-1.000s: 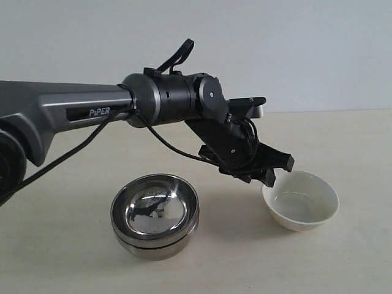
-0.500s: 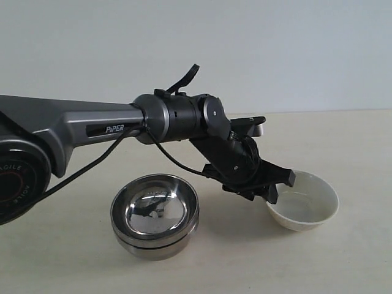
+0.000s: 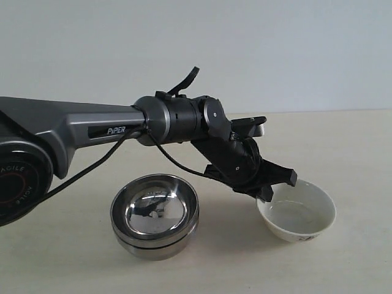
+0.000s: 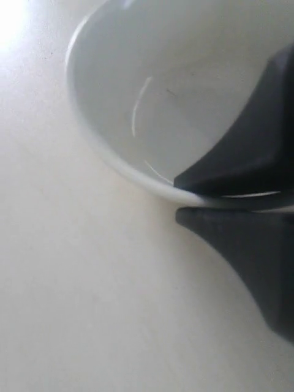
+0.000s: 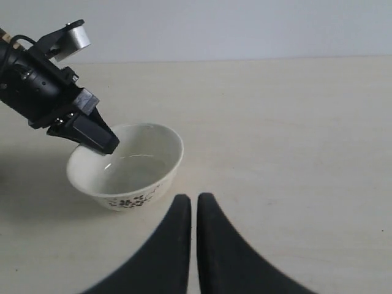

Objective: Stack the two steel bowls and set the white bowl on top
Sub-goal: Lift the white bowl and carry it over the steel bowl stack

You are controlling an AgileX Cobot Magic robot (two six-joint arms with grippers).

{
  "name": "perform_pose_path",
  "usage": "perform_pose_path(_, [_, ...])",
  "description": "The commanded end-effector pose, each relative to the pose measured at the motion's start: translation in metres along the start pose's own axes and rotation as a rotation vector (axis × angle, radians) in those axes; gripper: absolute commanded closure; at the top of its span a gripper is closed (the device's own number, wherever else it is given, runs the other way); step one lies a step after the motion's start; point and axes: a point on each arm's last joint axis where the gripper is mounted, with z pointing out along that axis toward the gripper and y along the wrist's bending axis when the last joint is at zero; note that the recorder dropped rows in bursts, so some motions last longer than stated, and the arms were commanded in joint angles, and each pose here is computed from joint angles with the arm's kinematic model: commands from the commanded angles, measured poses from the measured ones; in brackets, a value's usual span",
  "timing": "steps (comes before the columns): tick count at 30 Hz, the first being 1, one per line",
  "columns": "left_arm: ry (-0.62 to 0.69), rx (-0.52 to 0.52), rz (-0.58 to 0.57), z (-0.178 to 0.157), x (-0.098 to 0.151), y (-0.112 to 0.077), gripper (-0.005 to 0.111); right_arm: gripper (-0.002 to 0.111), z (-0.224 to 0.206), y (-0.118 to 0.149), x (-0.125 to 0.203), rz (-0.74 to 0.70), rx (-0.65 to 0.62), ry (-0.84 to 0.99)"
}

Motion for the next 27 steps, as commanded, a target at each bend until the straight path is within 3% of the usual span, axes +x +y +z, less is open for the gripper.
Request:
perform_pose_path(1, [-0.006,0.012,0.022,-0.007,-0.003,-0.006,0.103,0.108,0.000,0.000,-0.001,-0.009,0.003,-0.010])
perform_pose_path(15, [-0.125,0.067,0.139,-0.112,-0.030,-0.043,0.103,0.108,0.000,0.000,-0.001,-0.009,0.003,-0.010])
perform_pose_path(23, [-0.117,0.073,0.137,-0.163,-0.025,-0.043,0.103,0.108,0.000,0.000,-0.001,-0.009,0.003,-0.010])
perform_pose_path(27, [-0.129,0.033,0.117,-0.182,-0.011,-0.030,0.103,0.108,0.000,0.000,-0.001,-0.009,0.003,-0.010])
